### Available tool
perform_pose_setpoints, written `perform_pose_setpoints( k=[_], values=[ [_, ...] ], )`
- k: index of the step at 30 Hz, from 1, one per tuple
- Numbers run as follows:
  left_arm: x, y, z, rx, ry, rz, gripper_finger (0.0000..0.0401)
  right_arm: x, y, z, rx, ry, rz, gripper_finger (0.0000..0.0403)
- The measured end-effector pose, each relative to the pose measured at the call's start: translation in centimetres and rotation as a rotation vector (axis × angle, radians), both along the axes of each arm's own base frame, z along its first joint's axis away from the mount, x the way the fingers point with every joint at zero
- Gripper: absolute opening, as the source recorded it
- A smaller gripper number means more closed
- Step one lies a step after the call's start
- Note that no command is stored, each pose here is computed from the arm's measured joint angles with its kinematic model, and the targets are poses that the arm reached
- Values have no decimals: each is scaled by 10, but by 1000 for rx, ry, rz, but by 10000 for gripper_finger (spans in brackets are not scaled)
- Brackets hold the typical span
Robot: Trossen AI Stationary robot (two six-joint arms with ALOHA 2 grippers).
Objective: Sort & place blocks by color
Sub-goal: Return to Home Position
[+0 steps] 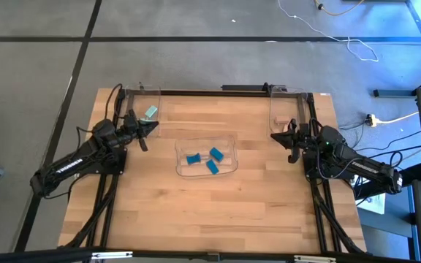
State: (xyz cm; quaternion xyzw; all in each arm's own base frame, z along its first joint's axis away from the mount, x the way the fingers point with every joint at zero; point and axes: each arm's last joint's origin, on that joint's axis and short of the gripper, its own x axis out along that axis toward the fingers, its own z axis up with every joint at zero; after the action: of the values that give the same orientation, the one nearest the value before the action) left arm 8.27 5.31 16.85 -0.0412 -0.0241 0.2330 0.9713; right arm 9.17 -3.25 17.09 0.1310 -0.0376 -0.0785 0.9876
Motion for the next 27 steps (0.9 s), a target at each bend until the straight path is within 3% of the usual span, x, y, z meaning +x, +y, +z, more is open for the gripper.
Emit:
perform_pose_setpoints(
  k=[27],
  values=[
    [0,0,0,0,0,0,0,0,0,0,0,0,0,8]
  ],
)
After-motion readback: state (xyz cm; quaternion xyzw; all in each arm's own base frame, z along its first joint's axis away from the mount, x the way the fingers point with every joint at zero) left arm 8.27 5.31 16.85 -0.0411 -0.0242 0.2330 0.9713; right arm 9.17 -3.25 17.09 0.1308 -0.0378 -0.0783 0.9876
